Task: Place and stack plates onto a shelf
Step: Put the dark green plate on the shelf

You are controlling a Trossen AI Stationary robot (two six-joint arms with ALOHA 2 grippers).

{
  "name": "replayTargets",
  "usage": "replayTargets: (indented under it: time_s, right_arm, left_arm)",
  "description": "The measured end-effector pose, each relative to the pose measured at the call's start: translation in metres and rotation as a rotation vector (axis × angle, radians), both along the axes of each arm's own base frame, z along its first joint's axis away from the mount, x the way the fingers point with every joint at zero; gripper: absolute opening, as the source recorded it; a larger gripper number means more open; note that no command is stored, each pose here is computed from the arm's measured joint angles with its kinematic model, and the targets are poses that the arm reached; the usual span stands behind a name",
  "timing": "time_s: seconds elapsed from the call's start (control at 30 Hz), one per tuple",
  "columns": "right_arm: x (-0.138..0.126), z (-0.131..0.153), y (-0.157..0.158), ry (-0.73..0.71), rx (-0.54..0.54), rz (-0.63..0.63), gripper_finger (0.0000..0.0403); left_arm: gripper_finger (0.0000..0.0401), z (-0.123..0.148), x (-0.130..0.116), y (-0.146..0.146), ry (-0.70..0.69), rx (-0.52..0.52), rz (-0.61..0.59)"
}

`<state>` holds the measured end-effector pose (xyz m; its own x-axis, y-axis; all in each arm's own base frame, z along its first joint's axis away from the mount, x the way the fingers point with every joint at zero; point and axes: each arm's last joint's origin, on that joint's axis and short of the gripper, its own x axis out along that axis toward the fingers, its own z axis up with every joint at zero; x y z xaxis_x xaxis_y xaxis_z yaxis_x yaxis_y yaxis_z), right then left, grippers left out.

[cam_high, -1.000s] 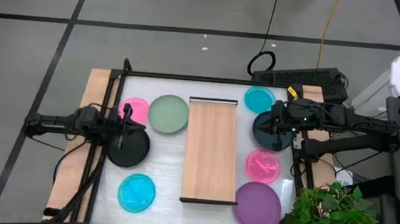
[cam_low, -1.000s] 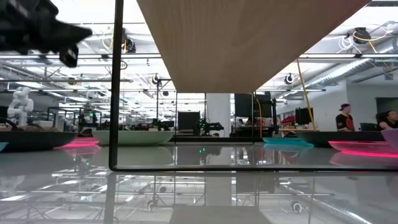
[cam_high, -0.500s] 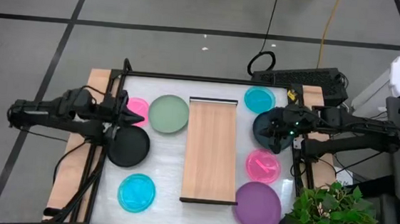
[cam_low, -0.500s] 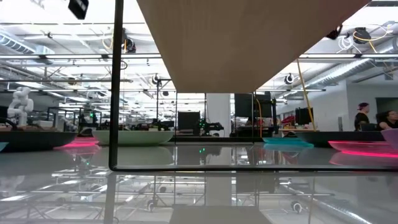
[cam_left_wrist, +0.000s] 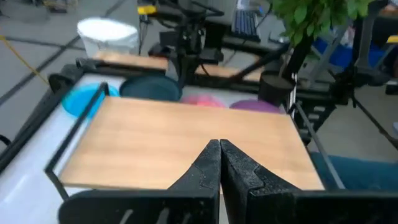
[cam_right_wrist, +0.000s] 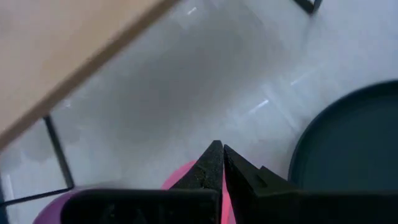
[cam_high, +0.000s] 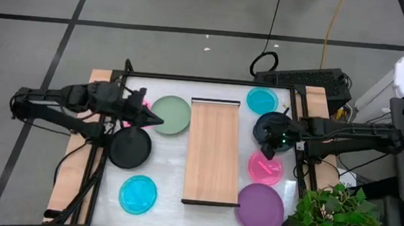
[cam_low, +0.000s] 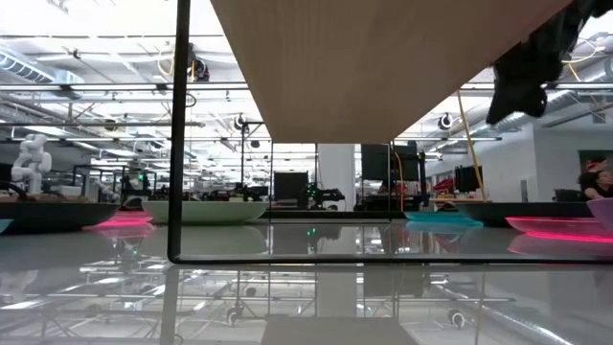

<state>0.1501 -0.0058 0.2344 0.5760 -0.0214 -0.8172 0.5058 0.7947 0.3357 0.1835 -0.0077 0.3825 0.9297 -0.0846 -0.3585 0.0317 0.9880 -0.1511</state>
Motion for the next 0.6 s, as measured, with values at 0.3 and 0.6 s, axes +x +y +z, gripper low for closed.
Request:
replayTargets:
  time_s: [0.3, 0.6]
  right_arm:
    - [0.003, -0.027, -0.001, 0.082, 0.035, -0.105, 0.0000]
    - [0.017, -0.042, -0.005, 0.163, 0.031, -0.172, 0.0000]
  left_arm:
    - [0.0003, -0.038, 0.026, -0.010, 0.195, 0.034, -0.052]
    - [0.0003, -0.071, 0.052, -0.019, 0.187, 0.083, -0.028]
